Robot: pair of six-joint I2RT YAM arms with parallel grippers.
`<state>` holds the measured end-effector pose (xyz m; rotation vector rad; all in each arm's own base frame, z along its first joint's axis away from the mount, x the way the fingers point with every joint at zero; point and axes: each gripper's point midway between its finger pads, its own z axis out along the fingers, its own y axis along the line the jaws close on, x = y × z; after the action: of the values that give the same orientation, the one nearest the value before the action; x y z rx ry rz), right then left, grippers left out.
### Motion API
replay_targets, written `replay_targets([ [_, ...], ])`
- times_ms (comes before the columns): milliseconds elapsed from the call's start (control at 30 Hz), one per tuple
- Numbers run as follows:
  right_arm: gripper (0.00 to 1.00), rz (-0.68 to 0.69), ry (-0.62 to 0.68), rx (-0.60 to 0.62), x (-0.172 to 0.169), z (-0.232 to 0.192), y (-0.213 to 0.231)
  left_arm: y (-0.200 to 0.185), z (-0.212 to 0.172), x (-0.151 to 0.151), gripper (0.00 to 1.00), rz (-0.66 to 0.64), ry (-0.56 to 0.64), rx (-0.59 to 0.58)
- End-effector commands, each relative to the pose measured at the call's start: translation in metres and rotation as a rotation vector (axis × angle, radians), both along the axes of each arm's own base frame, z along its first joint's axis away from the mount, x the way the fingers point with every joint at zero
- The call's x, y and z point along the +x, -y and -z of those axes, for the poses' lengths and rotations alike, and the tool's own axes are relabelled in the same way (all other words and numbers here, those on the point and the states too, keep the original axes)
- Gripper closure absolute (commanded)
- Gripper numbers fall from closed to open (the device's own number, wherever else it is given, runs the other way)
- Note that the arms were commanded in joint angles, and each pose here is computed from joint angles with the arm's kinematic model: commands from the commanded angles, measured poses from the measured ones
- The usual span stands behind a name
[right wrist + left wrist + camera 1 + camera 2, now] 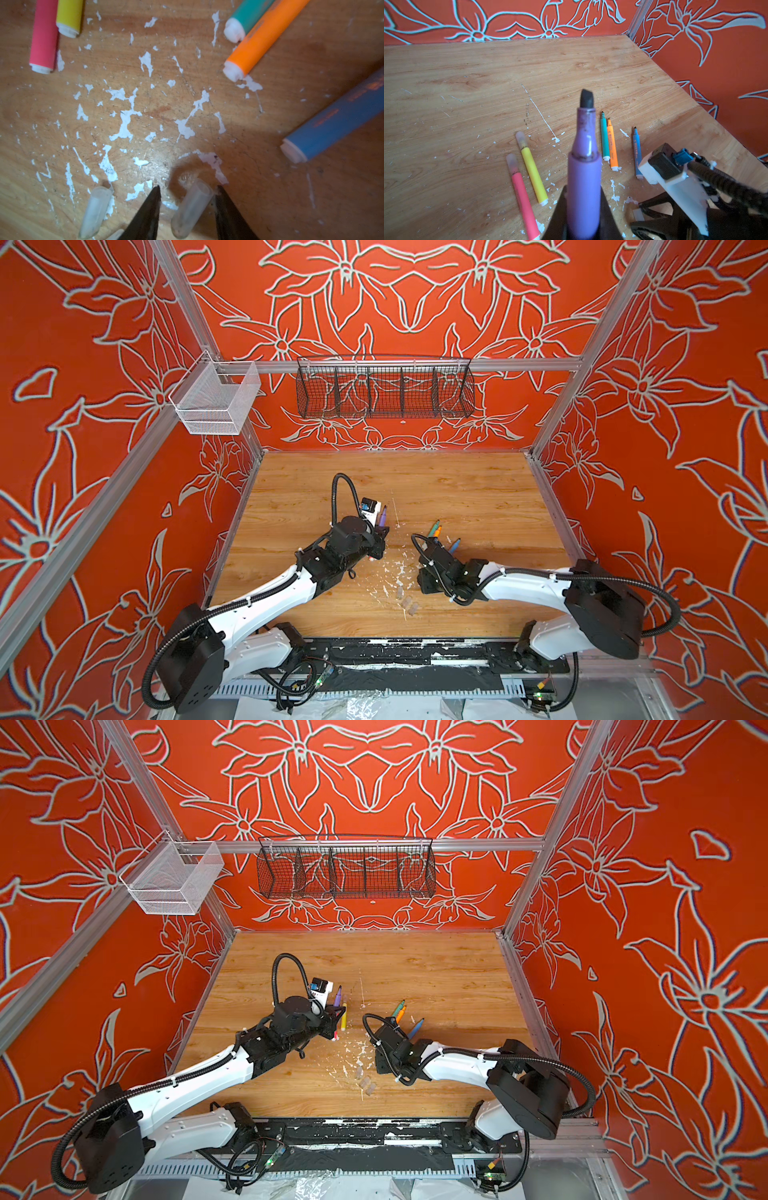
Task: Insert the pens into the pen caps
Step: 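Move the right gripper down over the translucent caps on the table, then close the right gripper on a translucent cap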
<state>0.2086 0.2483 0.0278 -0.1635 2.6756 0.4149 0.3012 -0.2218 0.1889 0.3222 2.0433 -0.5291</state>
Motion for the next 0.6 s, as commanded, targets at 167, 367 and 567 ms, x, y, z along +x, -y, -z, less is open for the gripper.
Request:
replay_targets([
  [167, 0.62, -0.019, 0.004, -0.047, -0.003, 0.0, 0.0, 0.001, -0.01, 0.003, 1.0, -0.006, 0.013, -0.014],
  [367, 0.66, -0.014, 0.008, -0.124, -0.005, 0.001, 0.01, 0.001, -0.01, 0.003, 1.0, -0.007, 0.011, -0.014],
  [567, 0.68, -0.017, 0.007, -0.184, -0.006, 0.006, 0.016, 0.001, -0.01, 0.003, 1.0, -0.008, 0.012, -0.014],
])
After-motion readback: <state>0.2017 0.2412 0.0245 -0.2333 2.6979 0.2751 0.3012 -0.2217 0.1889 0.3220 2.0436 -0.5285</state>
